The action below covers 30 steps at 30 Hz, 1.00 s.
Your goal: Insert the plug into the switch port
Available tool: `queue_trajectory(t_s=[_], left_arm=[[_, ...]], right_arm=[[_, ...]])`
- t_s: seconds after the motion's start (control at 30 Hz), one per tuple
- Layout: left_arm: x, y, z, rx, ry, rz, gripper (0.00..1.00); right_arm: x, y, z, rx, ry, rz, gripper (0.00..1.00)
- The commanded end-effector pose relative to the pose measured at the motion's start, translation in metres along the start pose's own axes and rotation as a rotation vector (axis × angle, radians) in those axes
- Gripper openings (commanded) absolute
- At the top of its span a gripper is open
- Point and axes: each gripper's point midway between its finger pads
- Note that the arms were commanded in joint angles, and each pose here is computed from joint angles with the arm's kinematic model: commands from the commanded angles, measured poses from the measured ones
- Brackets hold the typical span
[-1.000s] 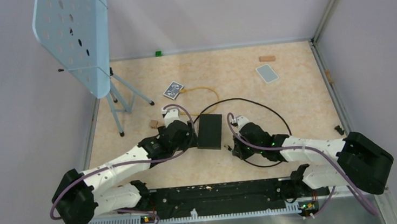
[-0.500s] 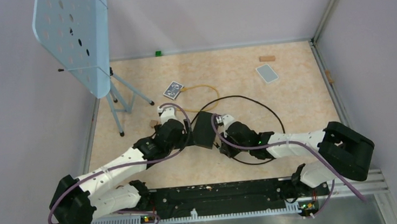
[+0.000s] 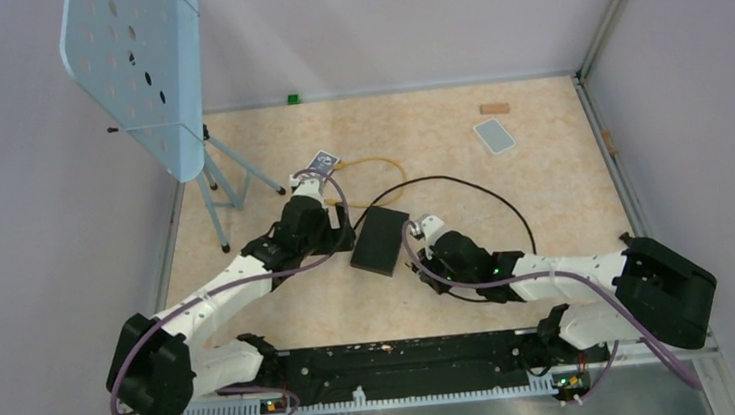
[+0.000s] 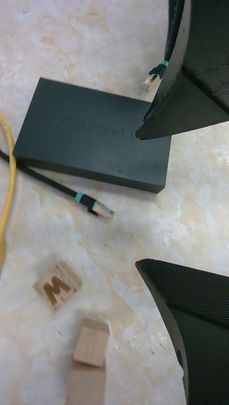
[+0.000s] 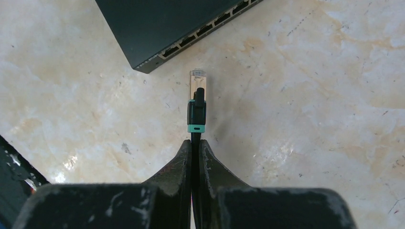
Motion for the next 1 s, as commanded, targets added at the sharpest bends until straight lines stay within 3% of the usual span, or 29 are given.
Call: queue_trajectory(t_s=[0.0, 0.33, 0.7, 0.97], left_arm=[[-0.041, 0.004, -0.022, -0.035, 0.085, 0.190, 0.98], [-0.051, 0.022, -0.001, 0.026, 0.102, 0.294, 0.98], [-0.038, 0.042, 0.028, 0.120, 0.066, 0.283, 0.86], [-0.039, 0.044, 0.048, 0.188, 0.044, 0.325, 0.78]], right_arm=[[-0.003, -0.001, -0.008, -0.052, -0.076, 0.010, 0.00], [0.001, -0.001, -0.011, -0.131, -0.180, 0.025, 0.00], [0.002, 0.006, -0.020, -0.195, -0.238, 0.024, 0.00], [0.006, 0.017, -0.011, -0.149, -0.285, 0.019, 0.00]])
Point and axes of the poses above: each gripper's point midway between its finger pads, its own y axis out along the fingers, its own x axis along the line the jaws close on, z = x × y, and after that the axes turned 7 degrees about -y, right-handed
